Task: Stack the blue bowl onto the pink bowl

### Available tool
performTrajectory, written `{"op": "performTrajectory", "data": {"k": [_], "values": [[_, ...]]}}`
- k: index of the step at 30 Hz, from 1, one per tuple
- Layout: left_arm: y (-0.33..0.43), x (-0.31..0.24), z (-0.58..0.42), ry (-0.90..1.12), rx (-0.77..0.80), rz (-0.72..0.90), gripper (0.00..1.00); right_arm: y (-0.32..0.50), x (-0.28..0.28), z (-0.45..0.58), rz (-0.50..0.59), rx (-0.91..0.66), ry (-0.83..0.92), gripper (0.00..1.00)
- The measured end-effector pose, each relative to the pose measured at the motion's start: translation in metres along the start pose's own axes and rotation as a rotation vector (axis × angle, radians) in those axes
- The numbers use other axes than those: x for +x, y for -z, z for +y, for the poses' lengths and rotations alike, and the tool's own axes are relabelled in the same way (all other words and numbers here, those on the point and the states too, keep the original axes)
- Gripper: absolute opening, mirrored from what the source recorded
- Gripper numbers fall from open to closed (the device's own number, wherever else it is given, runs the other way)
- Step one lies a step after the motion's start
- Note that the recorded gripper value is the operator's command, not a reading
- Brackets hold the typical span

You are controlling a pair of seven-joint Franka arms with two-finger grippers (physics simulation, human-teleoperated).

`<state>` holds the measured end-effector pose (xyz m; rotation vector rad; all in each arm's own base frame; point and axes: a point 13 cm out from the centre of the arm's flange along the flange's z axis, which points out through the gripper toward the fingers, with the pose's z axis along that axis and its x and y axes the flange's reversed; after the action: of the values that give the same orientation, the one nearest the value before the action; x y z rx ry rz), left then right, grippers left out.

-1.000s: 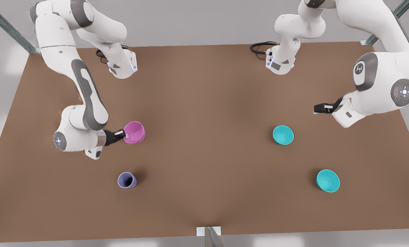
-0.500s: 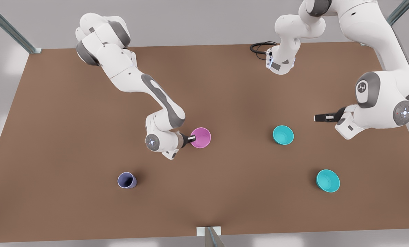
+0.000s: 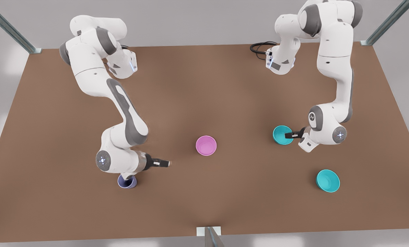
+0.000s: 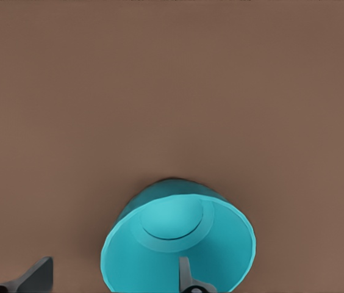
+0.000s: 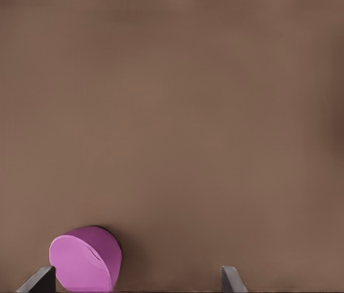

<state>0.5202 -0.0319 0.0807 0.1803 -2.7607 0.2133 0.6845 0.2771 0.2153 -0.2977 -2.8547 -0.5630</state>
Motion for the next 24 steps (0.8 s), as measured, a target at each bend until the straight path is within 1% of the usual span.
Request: {"op": "performTrajectory", "data": {"k": [1,3,5,6,8,10,12,14,16,20,24], "values": [[-0.007,-0.003,0.000,0.000,-0.004,-0.003,1.00,0.037,-0.010,-0.036,-0.011,0.046,-0.011,1.00],[-0.013,-0.007,-0.002,-0.003,-0.009,-0.013,0.87,0.125,0.001,-0.080,-0.065,0.192,0.033,1.00],[-0.017,-0.007,-0.005,-0.008,-0.012,-0.019,0.40,0.227,0.037,-0.106,-0.141,0.339,0.087,1.00],[-0.018,-0.008,-0.006,-0.009,-0.013,-0.023,0.21,0.265,0.061,-0.116,-0.160,0.401,0.105,1.00],[-0.018,-0.009,-0.007,-0.011,-0.013,-0.030,0.21,0.321,0.109,-0.137,-0.179,0.491,0.122,1.00],[-0.016,-0.011,-0.008,-0.013,-0.013,-0.040,0.21,0.345,0.137,-0.143,-0.175,0.543,0.154,1.00],[-0.003,-0.015,-0.012,-0.018,-0.009,-0.063,0.21,0.341,0.143,-0.152,-0.130,0.577,0.182,1.00],[0.031,-0.013,-0.032,-0.045,0.002,-0.108,0.21,0.340,0.143,-0.159,-0.095,0.595,0.207,1.00],[0.067,-0.011,-0.084,-0.104,0.004,-0.167,0.21,0.340,0.143,-0.164,-0.071,0.603,0.229,1.00],[0.101,-0.008,-0.254,-0.265,-0.015,-0.230,0.21,0.338,0.146,-0.167,-0.031,0.612,0.278,1.00],[0.061,0.001,-0.361,-0.271,-0.001,-0.179,0.21,0.338,0.148,-0.168,-0.007,0.616,0.320,1.00]]}}
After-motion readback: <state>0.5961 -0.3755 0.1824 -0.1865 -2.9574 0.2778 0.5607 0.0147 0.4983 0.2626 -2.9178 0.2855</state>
